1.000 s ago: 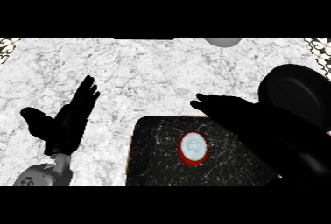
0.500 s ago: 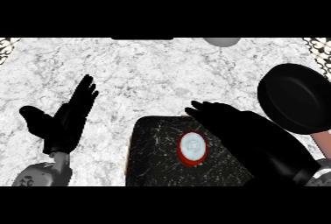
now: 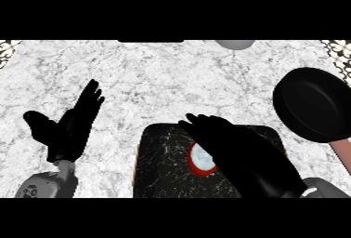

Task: Pick the can from the tray and place it in the pot

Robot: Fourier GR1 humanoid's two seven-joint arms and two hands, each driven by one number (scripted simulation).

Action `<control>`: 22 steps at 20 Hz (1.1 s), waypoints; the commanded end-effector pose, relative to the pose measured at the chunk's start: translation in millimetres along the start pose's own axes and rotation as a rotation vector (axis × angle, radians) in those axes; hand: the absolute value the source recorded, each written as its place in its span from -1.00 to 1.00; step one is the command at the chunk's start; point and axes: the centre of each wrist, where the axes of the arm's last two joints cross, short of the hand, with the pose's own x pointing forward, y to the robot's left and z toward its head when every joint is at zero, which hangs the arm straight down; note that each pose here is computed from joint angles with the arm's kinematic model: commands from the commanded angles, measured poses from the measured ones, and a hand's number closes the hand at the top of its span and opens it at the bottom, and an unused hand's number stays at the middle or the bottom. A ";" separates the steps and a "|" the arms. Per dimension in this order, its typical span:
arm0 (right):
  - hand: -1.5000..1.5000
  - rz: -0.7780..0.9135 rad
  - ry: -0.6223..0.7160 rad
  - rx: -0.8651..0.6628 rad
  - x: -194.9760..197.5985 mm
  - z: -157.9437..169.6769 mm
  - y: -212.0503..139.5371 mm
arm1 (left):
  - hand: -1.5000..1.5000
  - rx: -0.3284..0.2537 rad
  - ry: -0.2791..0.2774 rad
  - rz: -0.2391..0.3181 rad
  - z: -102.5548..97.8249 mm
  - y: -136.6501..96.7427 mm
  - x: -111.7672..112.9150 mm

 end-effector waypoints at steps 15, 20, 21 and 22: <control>-1.00 0.155 0.203 0.095 -13.7 -47.9 41.3 | 0.00 0.010 0.003 -0.006 2.8 3.6 11.6; -1.00 0.203 0.272 0.130 -1.8 -63.6 56.4 | 0.00 -0.015 0.000 -0.002 5.1 -8.2 10.5; -1.00 0.195 0.287 0.130 -23.6 -64.5 57.3 | 0.00 -0.010 0.005 0.020 19.3 6.8 17.5; -1.00 0.228 0.285 0.132 -7.2 -58.6 59.3 | 0.00 -0.009 -0.001 0.005 3.8 -9.1 4.9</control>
